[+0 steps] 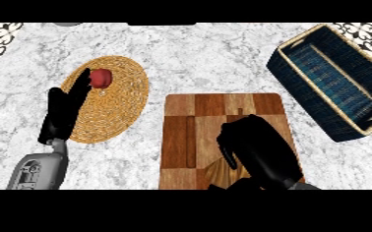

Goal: Pick the croissant from the cutting board and place it in the basket

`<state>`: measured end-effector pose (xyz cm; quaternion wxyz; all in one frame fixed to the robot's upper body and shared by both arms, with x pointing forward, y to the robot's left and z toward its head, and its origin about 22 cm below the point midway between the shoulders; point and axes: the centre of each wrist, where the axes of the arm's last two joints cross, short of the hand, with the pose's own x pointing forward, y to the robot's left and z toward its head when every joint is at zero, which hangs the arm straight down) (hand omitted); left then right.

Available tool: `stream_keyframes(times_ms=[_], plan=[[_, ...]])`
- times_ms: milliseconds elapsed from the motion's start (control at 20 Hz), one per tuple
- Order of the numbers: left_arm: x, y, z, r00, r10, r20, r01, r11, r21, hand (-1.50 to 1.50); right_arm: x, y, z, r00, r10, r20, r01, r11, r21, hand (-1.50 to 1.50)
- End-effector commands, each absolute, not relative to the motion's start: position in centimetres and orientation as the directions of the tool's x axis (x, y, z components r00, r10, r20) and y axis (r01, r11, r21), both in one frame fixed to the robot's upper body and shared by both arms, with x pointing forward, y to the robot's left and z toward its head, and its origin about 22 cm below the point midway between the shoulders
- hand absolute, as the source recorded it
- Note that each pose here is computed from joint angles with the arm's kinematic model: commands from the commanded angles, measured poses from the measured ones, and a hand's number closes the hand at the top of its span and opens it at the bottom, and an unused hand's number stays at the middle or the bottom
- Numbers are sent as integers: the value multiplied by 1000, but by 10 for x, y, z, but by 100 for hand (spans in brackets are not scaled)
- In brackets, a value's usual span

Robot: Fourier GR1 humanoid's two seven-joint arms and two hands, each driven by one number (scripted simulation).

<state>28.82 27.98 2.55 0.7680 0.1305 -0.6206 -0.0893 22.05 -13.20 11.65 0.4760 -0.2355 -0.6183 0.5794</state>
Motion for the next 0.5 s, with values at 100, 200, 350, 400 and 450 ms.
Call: stream_keyframes(times_ms=[100, 200, 350, 400, 450], plan=[[281, 279, 19, 228, -288, 930, -21, 954, 301, 0, 179, -151, 175, -439, 690, 575, -246, 523, -816, 150], [284, 282, 24, 217, -305, 927, -24, 948, 318, 0, 172, -168, 194, -424, 664, 616, -174, 607, -775, 150], [294, 269, 26, 201, -304, 931, -2, 950, 311, 0, 165, -170, 224, -428, 635, 643, -133, 659, -740, 150], [289, 279, 15, 219, -311, 925, -6, 947, 320, 0, 163, -172, 234, -424, 639, 641, -108, 668, -737, 150], [289, 286, 30, 200, -298, 933, -29, 950, 310, 0, 167, -166, 245, -420, 654, 629, -83, 663, -744, 150]])
